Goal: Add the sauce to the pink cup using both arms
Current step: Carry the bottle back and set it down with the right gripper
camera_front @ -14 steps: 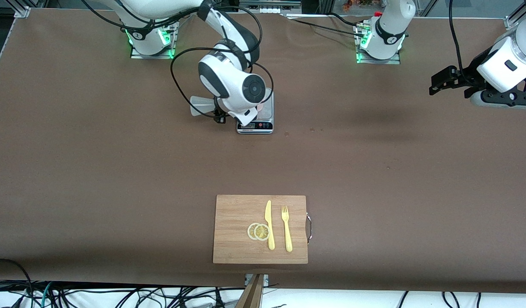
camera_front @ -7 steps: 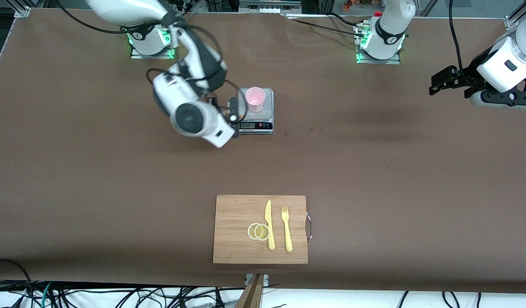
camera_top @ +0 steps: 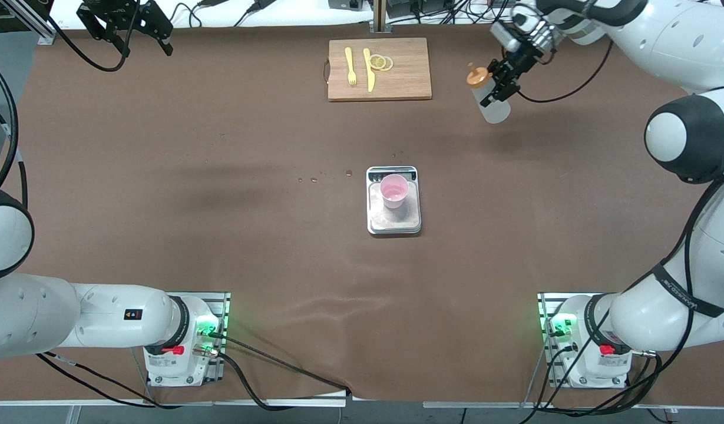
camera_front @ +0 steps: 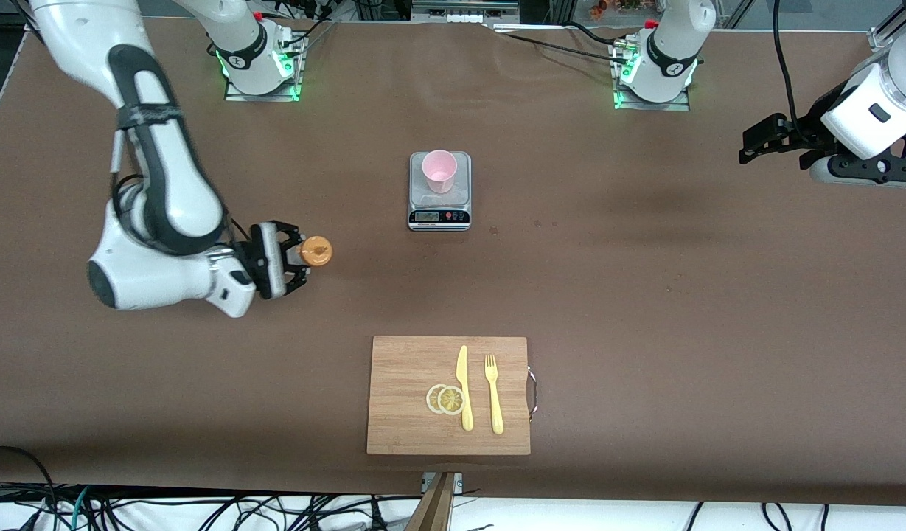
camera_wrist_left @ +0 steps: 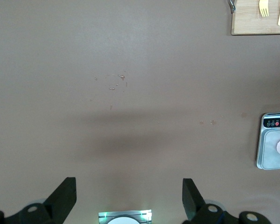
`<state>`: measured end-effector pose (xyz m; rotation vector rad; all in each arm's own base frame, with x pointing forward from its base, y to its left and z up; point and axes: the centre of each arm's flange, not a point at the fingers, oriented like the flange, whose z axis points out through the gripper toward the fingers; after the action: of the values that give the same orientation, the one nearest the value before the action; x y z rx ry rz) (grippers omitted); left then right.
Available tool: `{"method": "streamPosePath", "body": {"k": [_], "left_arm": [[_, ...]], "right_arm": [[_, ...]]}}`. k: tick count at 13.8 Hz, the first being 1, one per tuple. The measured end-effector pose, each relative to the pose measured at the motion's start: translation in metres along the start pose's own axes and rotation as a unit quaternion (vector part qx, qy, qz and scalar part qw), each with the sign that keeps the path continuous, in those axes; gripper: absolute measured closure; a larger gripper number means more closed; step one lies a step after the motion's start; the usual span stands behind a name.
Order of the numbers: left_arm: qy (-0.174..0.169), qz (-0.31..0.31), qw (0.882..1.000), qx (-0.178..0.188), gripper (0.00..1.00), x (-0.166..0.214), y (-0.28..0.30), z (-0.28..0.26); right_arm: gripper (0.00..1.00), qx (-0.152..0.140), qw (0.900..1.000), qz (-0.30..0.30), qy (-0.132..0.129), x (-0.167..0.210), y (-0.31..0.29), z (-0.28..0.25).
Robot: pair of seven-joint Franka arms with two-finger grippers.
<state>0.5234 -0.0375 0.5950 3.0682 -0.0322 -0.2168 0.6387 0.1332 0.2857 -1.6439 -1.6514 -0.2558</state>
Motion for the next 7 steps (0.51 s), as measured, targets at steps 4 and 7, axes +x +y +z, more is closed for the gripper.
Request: {"method": "streamPosePath", "body": {"k": [4,7], "left_arm": [[0.000,0.000,1.000,0.000,0.00,0.000,0.000,0.000],[0.000,0.001,1.000,0.000,0.00,0.000,0.001,0.000]], "right_arm": [[0.61,0.000,0.992,-0.056,0.114,-0.094,0.007,0.003],[0.61,0.006,0.985,-0.089,0.146,-0.146,-0.003,0.031]]}}
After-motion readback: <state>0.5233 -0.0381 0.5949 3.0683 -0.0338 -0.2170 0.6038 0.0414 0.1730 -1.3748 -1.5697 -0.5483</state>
